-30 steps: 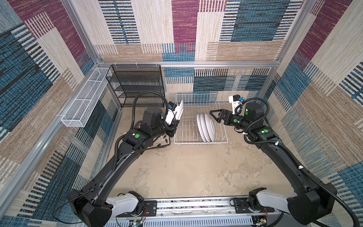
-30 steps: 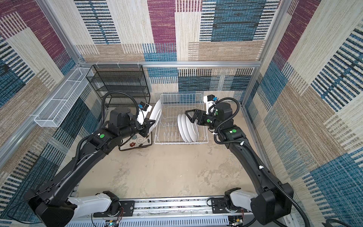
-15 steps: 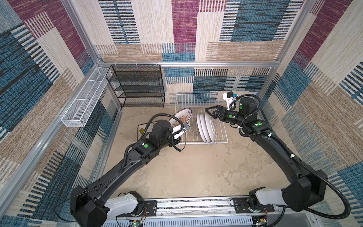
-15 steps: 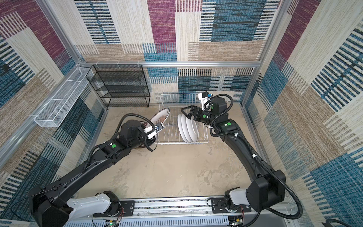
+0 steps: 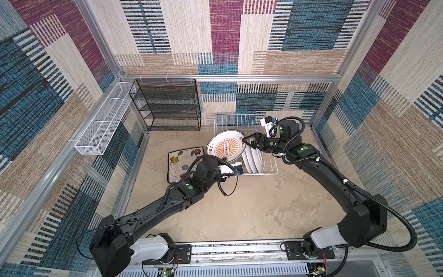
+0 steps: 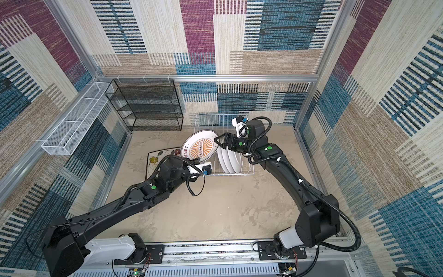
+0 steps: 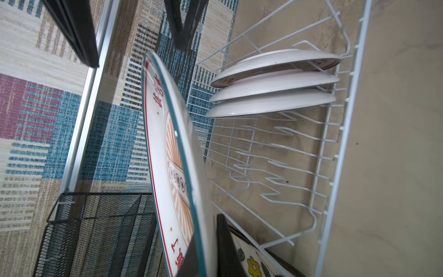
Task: Unload the plates from the dish rack
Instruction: 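Raise the printed plate above the rack while the right gripper reaches toward it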
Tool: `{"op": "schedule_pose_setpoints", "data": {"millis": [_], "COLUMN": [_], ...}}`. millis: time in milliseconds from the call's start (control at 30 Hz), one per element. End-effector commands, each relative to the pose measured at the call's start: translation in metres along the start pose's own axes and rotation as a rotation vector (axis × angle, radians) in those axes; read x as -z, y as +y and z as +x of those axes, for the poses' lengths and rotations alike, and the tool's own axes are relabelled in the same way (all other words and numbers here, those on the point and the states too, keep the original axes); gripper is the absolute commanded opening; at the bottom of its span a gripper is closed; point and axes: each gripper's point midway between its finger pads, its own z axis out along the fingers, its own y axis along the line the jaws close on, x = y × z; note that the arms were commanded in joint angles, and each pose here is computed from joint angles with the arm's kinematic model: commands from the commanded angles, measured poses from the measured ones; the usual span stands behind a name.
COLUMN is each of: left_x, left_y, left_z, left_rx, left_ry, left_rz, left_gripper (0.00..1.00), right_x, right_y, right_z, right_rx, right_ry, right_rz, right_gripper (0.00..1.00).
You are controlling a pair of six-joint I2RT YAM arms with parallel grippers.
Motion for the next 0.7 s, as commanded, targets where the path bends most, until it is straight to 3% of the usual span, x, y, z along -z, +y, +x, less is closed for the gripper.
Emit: {"op": "schedule_pose_setpoints", "data": {"millis": [0, 267, 667], "left_x": [-0.001, -0.009, -0.017], "left_y": [0.025, 0.014, 0.009], "left_z": [-0.012, -0.014, -0.018], "left_rx": [-0.072, -0.15, -0.166], "left_ry": [-0.028, -0.015, -0.016], "left_rz": [-0.121, -0.124, -0.119], "left_gripper": [0.0, 0.0, 0.0], "right_x": [-0.007, -0.02, -0.023], "right_y": [-0.001, -0.006, -0.008], "right_z": [-0.001, 0.013, 0.02], "right_rx": [-0.009, -0.026, -0.05], "right_ry": [0.008, 0.066, 0.077], "right_rz": [0.01, 0.028, 0.021], "right_gripper": [0.74, 0.56, 0.23]}}
